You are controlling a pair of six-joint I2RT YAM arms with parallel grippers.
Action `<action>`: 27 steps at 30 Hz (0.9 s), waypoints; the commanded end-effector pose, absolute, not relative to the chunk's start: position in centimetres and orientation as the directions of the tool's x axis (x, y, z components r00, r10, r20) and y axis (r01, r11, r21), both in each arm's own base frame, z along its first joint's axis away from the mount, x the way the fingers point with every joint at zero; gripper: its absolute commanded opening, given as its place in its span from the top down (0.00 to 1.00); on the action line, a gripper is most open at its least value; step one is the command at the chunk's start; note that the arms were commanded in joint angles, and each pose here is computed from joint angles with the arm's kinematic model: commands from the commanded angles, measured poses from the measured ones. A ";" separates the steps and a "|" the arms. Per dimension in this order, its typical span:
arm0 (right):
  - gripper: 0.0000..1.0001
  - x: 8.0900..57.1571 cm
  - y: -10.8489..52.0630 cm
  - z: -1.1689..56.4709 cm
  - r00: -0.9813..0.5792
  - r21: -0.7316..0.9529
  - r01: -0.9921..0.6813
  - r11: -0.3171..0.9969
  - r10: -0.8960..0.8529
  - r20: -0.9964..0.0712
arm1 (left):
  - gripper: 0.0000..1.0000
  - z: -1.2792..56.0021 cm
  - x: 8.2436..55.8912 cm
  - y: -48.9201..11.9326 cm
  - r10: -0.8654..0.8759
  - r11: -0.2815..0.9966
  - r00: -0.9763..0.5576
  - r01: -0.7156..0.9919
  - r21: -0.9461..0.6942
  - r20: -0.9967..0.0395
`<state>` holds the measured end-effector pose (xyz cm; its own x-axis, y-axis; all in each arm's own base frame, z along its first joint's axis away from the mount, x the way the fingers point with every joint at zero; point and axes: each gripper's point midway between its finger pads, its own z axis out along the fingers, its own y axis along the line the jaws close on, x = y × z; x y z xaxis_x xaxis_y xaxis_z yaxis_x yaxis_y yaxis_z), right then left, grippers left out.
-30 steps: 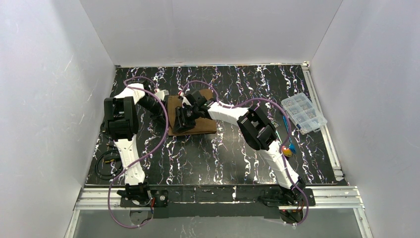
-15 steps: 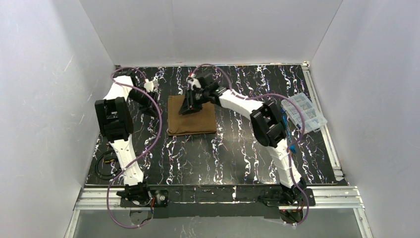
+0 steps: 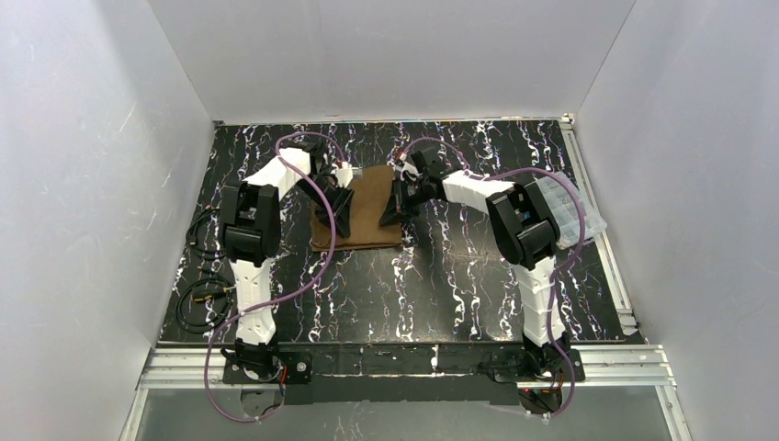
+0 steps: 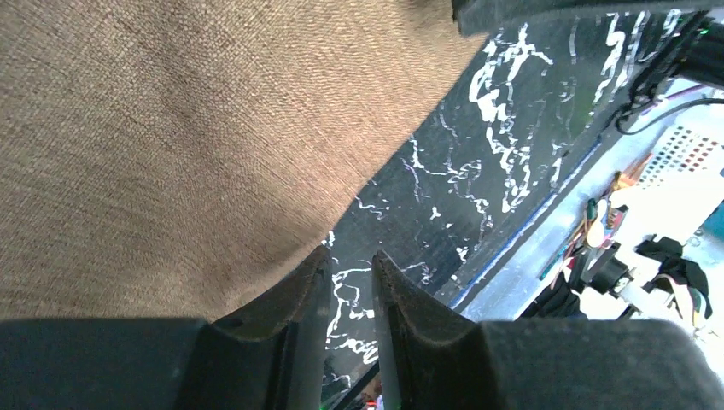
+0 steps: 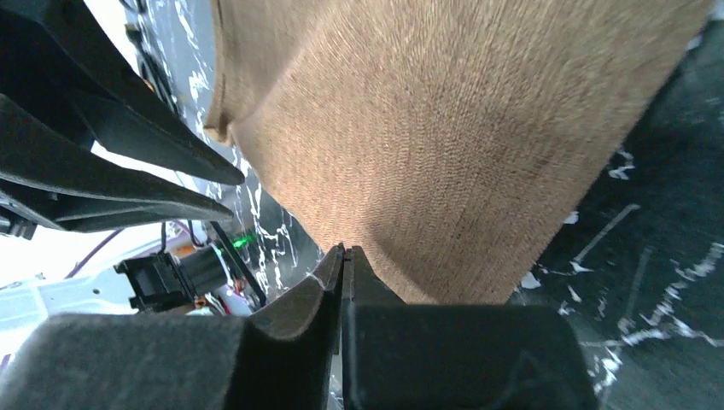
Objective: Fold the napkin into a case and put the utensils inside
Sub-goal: Smooth out the square-folded napkin at the center of the board.
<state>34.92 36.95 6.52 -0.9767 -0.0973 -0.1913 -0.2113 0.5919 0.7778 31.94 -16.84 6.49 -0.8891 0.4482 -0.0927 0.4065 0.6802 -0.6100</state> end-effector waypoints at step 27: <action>0.86 45.1 38.7 7.7 -0.977 0.885 -0.166 0.434 0.051 -0.208 | 0.81 2.4 30.7 -12.0 0.530 0.766 -0.844 0.518 -0.381 -0.080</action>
